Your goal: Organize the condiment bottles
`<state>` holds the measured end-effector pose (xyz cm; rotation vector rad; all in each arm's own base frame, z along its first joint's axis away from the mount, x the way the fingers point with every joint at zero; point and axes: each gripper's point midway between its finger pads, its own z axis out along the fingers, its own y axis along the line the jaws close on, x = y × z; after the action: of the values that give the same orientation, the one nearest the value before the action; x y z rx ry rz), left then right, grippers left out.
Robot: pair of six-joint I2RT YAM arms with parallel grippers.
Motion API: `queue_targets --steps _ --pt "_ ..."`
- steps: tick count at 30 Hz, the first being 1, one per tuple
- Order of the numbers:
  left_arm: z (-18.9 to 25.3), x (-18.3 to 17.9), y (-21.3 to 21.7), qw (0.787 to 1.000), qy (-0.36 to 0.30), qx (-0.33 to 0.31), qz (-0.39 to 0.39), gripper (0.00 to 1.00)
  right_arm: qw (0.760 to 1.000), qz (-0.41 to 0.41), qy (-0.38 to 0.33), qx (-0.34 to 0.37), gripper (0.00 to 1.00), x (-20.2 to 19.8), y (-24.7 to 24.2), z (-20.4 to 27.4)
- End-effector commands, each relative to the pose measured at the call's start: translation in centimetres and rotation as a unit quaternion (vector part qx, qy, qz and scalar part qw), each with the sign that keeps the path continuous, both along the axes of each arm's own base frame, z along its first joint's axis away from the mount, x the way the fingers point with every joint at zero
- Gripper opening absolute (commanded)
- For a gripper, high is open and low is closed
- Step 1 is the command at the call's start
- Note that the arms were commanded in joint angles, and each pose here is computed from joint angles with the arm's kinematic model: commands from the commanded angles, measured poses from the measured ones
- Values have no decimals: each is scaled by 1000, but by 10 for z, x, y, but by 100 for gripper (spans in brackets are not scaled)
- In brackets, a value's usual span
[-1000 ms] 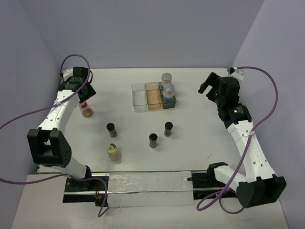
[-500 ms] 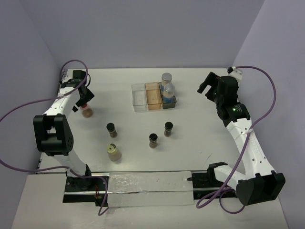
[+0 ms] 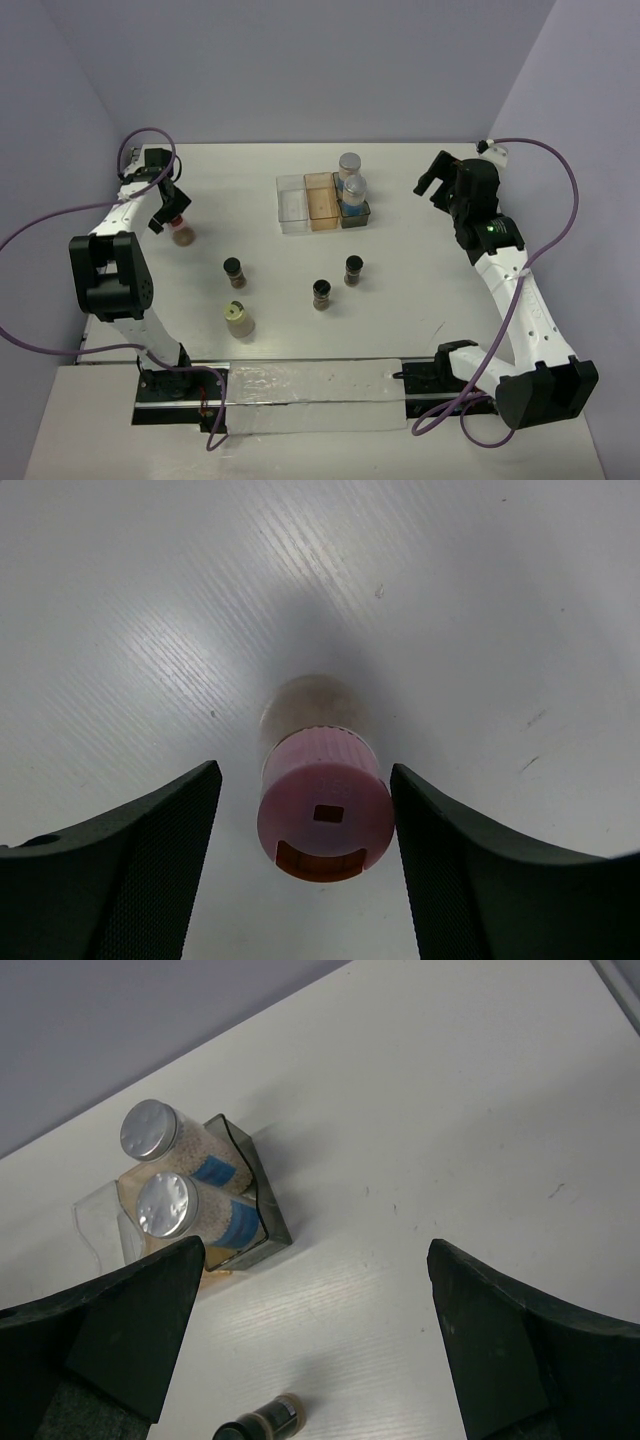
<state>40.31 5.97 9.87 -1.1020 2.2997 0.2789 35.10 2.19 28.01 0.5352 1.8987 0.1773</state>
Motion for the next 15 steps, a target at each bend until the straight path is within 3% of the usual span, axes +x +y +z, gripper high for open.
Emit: queue_targets --steps 1,4,15 --pt "1 11 -2 1000 -18 -12 0 73 1000 6 -21 5 100 7 4 11" --pt "4 9 -2 1000 -22 -13 0 68 1000 5 -26 4 100 6 3 15" --pt "3 8 -9 999 -24 -28 -19 67 1000 5 -27 7 100 5 4 16"
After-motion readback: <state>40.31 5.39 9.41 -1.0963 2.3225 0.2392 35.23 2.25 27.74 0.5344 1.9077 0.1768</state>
